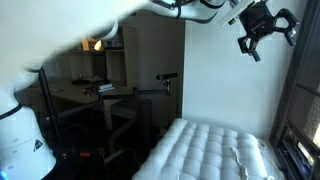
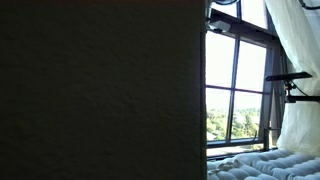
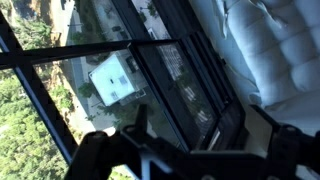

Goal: Open the window pane on the bottom left

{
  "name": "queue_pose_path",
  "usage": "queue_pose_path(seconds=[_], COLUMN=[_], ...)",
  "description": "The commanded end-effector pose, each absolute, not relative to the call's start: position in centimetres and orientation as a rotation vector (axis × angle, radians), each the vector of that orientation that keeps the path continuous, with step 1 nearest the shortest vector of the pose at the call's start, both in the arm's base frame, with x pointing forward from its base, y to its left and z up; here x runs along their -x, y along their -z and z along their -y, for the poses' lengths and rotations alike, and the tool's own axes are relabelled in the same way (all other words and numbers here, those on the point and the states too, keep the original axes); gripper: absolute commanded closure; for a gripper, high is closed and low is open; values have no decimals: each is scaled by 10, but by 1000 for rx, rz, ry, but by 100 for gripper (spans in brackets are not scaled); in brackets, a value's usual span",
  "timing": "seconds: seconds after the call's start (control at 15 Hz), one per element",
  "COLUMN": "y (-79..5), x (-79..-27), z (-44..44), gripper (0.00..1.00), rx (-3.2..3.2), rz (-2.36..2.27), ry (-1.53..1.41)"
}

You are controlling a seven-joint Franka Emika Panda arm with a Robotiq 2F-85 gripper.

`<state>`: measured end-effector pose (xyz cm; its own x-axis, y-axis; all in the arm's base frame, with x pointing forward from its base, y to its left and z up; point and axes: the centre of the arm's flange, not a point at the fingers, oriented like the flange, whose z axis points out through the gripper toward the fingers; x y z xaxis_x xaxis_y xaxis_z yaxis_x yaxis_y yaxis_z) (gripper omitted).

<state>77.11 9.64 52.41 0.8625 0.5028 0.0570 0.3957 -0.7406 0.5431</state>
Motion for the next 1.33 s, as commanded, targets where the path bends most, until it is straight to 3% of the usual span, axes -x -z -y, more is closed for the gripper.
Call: queue_pose_path(seconds=[0.0,0.53,1.27], y=[-499,-436,-418], x=[-780,-804,-833], z=[-91,-79,-63], gripper=[0,0,0], rx=[-2541,-2542,-2402], rz=[-723,-731,-800], ry=[-102,181,11])
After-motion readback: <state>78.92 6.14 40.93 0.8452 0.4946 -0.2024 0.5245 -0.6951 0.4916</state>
